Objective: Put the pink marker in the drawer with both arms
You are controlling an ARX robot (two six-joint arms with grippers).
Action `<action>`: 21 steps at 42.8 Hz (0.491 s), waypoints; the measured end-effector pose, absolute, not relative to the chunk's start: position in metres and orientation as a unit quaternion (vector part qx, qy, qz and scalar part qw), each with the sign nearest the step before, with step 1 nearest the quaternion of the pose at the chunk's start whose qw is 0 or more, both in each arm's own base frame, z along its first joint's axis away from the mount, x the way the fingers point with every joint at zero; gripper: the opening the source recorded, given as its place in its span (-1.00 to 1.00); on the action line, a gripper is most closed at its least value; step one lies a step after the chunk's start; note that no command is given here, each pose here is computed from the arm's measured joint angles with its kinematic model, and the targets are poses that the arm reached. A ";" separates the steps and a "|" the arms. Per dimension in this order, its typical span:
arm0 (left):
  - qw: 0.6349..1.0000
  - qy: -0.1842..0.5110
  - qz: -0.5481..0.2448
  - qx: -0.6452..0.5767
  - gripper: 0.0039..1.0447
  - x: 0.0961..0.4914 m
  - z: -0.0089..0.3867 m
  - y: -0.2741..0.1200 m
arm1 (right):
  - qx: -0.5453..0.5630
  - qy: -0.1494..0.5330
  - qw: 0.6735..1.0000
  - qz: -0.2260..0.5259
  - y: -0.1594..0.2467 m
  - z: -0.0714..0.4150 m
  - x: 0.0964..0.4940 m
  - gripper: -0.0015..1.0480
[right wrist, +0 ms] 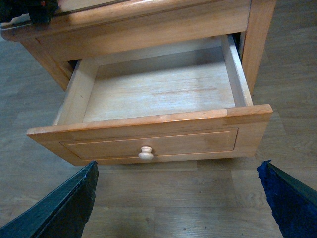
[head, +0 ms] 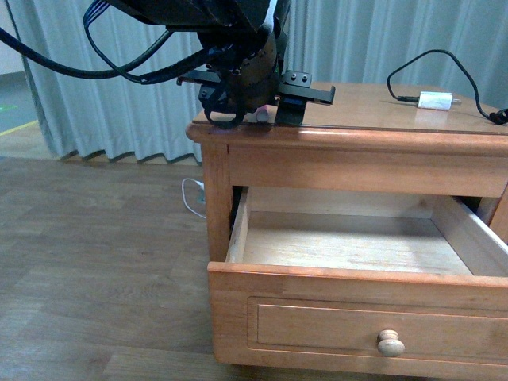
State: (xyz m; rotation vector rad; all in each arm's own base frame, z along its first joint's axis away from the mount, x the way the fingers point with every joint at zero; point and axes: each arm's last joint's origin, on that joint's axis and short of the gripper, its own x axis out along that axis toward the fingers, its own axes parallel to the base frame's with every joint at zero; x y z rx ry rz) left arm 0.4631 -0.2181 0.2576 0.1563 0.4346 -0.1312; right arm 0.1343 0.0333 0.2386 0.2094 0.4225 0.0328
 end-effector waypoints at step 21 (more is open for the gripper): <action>0.969 0.174 -0.170 0.051 -0.73 0.447 0.258 -0.209 | 0.104 0.209 0.972 0.016 0.033 0.239 0.134 0.84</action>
